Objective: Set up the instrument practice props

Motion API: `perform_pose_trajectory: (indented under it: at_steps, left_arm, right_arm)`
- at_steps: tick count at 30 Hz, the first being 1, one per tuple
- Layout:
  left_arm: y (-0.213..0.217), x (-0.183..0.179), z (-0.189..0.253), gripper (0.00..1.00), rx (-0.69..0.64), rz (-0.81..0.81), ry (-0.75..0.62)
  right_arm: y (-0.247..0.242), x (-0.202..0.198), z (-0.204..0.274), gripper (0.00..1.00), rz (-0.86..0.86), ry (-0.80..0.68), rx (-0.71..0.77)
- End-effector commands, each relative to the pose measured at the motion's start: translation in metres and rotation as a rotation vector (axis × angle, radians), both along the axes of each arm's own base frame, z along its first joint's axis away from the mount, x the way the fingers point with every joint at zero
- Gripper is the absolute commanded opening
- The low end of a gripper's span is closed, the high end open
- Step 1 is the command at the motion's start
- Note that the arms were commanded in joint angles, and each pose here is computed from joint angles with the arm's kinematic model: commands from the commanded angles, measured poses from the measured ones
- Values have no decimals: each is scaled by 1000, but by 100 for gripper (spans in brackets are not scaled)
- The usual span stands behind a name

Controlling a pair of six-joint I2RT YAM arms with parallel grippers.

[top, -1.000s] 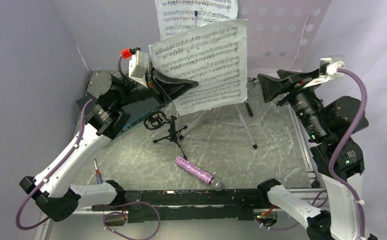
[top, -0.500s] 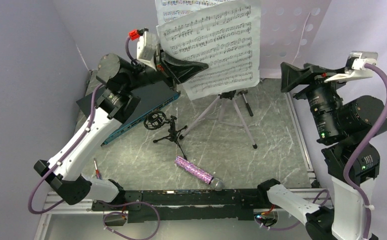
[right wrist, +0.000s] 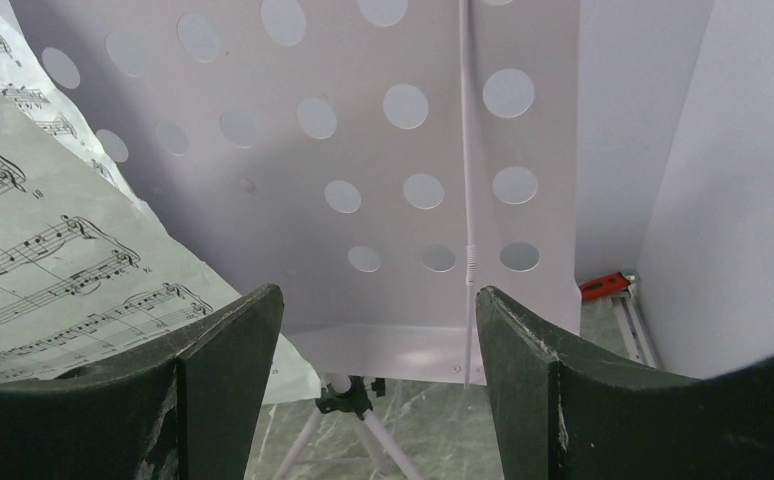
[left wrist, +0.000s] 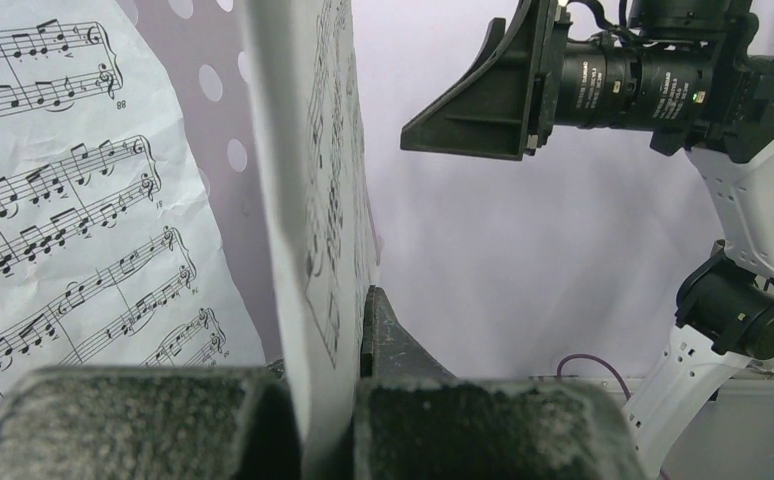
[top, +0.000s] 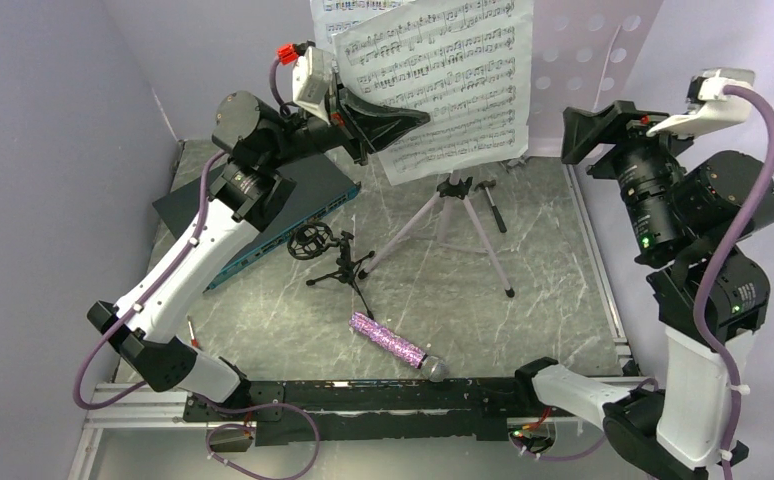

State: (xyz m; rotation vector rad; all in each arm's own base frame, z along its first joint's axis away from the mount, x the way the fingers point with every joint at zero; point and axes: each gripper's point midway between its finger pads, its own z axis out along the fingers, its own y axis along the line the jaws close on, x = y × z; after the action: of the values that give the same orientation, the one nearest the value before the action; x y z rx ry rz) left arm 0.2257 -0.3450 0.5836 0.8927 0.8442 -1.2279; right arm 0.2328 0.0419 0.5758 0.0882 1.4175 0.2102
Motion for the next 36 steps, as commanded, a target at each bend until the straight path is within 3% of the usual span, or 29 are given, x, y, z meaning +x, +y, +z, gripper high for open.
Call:
perform_pose_trajectory:
  at_steps: [1, 27, 36]
  left_arm:
    - [11, -15, 28, 3, -59, -11, -80]
    - [18, -30, 20, 3, -48, -40, -78]
    - [18, -30, 16, 3, -33, -37, -69]
  right_arm:
    - [-13, -13, 13, 75, -41, -15, -4]
    - [15, 15, 0, 84, 50, 108, -58]
    - [51, 14, 2, 89, 248, 96, -100]
